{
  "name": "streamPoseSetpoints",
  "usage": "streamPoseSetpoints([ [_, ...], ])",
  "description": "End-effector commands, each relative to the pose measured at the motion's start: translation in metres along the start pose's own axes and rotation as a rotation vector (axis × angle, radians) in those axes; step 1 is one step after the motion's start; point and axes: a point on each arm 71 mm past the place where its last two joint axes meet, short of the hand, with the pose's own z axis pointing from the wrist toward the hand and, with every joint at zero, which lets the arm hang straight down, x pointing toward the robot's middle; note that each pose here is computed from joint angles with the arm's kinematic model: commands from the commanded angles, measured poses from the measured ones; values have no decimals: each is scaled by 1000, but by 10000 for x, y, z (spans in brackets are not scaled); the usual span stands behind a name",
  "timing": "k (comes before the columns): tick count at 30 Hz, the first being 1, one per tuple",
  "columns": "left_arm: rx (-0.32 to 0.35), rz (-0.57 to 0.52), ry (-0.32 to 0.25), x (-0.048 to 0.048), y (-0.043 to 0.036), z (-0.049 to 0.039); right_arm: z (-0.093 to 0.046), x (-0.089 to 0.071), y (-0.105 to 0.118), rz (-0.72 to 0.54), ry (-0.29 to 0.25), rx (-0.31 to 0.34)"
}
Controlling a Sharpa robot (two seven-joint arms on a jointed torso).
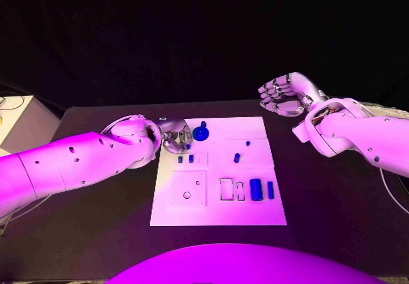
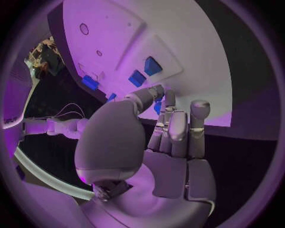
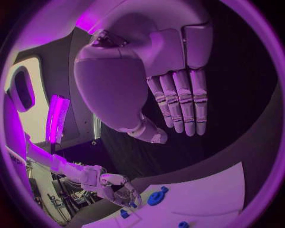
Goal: Assemble the parts on the task board
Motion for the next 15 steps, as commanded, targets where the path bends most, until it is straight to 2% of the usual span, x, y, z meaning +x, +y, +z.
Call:
streamPoseSetpoints([
  [1, -13, 0, -5, -9, 19, -13, -4, 33, -11, -3, 50, 6],
  [5, -25, -3, -10, -25, 74, -51, -9, 47, -28, -26, 85, 8],
  [8, -33, -29, -11, -57, 134, -88, -14, 72, -40, -60, 133, 4],
  [10, -44, -105, -7, -94, 197, -114, -21, 99, -43, -92, 177, 0],
  [13, -56, -284, -14, -166, 320, -173, -35, 149, -44, -154, 246, -7],
  [15, -41, -421, -31, -223, 395, -216, -49, 184, -40, -202, 283, -13],
])
